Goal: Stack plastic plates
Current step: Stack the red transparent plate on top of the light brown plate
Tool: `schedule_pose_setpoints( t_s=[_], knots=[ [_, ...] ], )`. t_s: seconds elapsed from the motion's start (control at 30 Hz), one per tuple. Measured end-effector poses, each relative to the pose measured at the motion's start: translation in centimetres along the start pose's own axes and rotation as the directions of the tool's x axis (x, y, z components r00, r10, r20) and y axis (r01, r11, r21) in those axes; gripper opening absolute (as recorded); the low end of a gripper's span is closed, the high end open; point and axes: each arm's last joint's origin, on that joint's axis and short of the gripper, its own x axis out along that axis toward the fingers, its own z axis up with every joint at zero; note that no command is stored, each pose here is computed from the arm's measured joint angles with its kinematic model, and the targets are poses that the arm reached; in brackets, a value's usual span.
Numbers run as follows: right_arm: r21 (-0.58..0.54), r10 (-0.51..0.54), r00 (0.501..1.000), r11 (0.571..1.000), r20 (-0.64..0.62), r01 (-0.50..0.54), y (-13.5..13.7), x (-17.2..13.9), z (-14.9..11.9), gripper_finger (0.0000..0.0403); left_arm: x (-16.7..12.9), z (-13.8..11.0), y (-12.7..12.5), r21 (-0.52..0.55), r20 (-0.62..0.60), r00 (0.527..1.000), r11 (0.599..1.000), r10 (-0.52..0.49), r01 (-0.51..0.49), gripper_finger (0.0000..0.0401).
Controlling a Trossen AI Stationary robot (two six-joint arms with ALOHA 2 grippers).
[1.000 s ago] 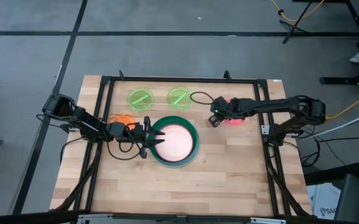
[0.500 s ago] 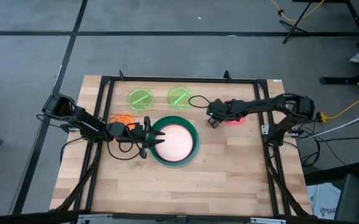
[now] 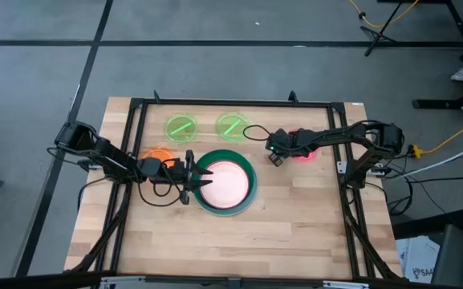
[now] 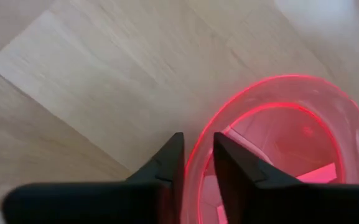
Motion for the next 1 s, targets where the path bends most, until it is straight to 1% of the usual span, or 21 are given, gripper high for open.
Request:
schedule_pose_setpoints(
  t_s=[0.13, 0.2, 0.43, 0.6, 0.8, 1.0],
  knots=[
    [-0.018, -0.003, 1.0, 1.0, -0.007, 0.003, 0.0, 0.0, -0.1, 0.0018, 0.0, 0.0, 0.0, 0.0, 0.0, 1.0, 1.0, 0.0, 0.0, 0.013],
    [-0.039, -0.002, 1.0, 0.999, -0.008, 0.002, 0.0, 0.0, -0.1, 0.0005, 0.0, 0.0, 0.0, 0.0, 0.0, 1.0, 1.0, 0.0, 0.0, 0.013],
    [-0.108, 0.029, 0.999, 0.994, -0.024, -0.032, 0.1, 0.0, -0.1, 0.0001, 0.0, 0.0, 0.0, 0.0, 0.0, 1.0, 1.0, 0.0, 0.0, 0.013],
    [-0.115, 0.06, 0.998, 0.991, -0.033, -0.064, 0.1, -0.1, -0.1, 0.0001, 0.0, 0.0, 0.0, 0.001, -0.001, 1.0, 1.0, 0.0, 0.0, 0.013],
    [-0.165, 0.099, 0.995, 0.982, 0.014, -0.096, 1.0, -1.5, -0.4, 0.0001, 0.0, 0.0, 0.0, 0.001, -0.002, 1.0, 1.0, 0.0, 0.0, 0.013],
    [-0.225, 0.158, 0.987, 0.964, 0.043, -0.144, 2.6, -3.0, -0.9, 0.0001, 0.0, 0.0, 0.0, 0.001, -0.002, 1.0, 1.0, 0.0, 0.0, 0.013]
  ],
)
